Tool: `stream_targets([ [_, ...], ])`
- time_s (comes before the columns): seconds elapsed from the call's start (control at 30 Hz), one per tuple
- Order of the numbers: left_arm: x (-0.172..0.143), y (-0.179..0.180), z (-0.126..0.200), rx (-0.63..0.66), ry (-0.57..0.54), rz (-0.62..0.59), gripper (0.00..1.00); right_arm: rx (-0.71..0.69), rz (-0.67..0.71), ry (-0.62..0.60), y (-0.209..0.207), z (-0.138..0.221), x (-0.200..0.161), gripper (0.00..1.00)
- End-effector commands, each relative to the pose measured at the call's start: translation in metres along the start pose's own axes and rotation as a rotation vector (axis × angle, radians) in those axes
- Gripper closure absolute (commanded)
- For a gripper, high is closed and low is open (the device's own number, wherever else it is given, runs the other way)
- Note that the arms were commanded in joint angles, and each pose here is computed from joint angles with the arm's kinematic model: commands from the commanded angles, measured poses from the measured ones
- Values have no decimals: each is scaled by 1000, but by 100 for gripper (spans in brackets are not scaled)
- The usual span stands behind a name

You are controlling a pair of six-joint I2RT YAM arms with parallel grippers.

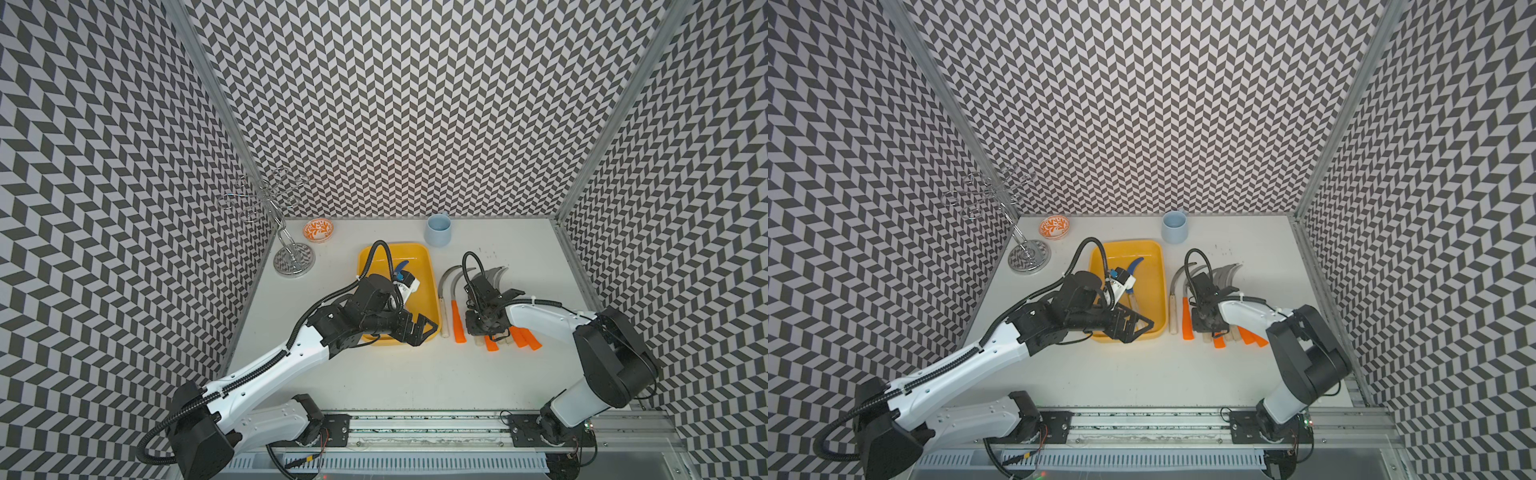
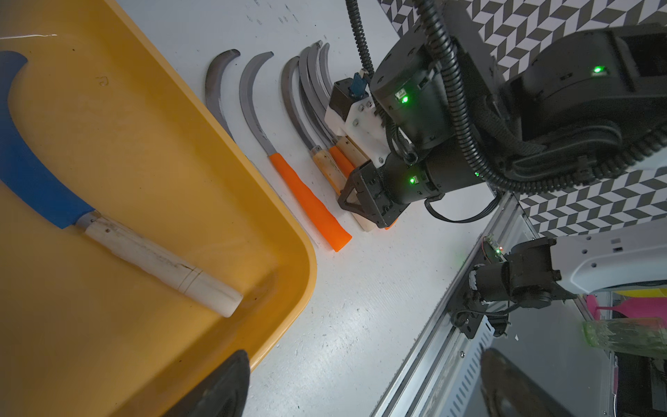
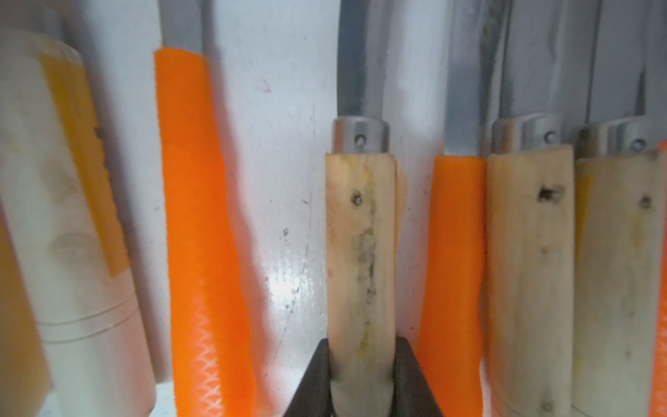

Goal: Put small sickles into storage boxes
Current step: Pick up the sickle at the center of the board.

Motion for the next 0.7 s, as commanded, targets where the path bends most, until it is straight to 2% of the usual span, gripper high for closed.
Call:
stream_targets([
  [0.0, 11, -8, 13, 5, -33, -21, 0, -13, -3, -9, -1, 7, 8, 97],
  [0.67, 32, 32, 39, 137, -61, 71, 0, 64, 24, -158, 20, 87, 68, 99],
])
Point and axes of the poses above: each gripper's point midway between its finger pads, its own z axis back along the fingers, its own y axis along the line the jaws close on, x = y × z, the point moved 6 cm from there along z, back along the fingers, and after that the axes turned 8 degrees about z, right-handed, at the moved point
